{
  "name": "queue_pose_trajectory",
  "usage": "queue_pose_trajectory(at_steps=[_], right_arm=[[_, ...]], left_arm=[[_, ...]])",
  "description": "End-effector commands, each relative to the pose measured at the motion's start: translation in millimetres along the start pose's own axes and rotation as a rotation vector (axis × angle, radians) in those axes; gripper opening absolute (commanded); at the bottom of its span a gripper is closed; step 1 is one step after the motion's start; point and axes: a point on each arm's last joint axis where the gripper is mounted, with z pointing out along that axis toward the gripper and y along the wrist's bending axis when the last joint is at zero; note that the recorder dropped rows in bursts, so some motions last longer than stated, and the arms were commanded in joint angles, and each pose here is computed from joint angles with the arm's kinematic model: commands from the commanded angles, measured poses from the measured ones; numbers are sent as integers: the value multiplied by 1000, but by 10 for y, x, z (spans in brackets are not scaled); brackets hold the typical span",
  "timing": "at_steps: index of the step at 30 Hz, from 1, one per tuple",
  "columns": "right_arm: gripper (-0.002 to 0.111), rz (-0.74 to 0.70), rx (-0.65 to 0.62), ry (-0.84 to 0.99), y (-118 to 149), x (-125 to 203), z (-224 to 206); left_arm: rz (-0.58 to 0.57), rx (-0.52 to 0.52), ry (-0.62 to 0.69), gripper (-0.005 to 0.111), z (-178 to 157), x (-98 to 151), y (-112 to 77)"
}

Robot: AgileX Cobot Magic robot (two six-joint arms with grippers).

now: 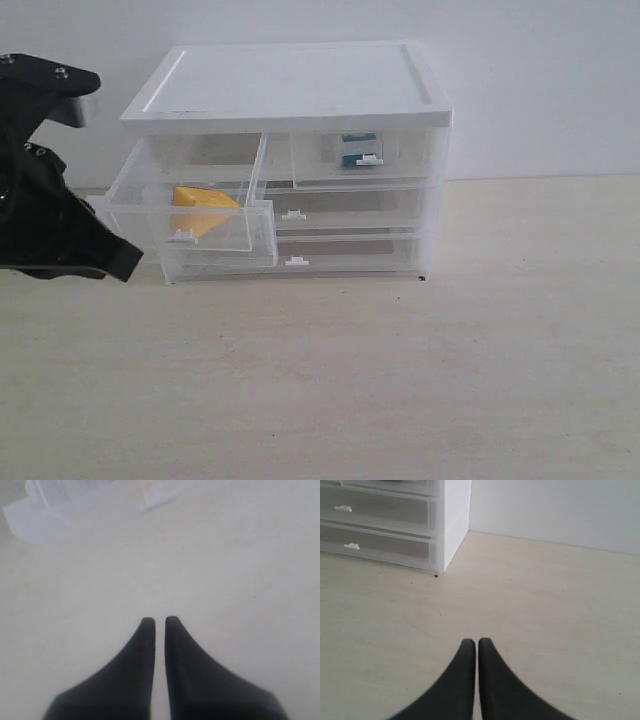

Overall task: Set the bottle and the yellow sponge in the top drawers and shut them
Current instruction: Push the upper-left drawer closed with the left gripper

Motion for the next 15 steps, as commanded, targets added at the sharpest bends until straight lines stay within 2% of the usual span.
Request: queue_pose_trajectory(at_steps=[1,7,15], right_arm=[[0,2,6,-11,-3,-9,-3],[0,2,6,-11,-3,-9,-3],[0,4,6,-11,-3,-9,-3]], left_arm=[[-22,26,-36,5,192,-82,-39],[-17,31,-24,5,502,-152,-72],[-15,40,-117,5,597,-325,-90]])
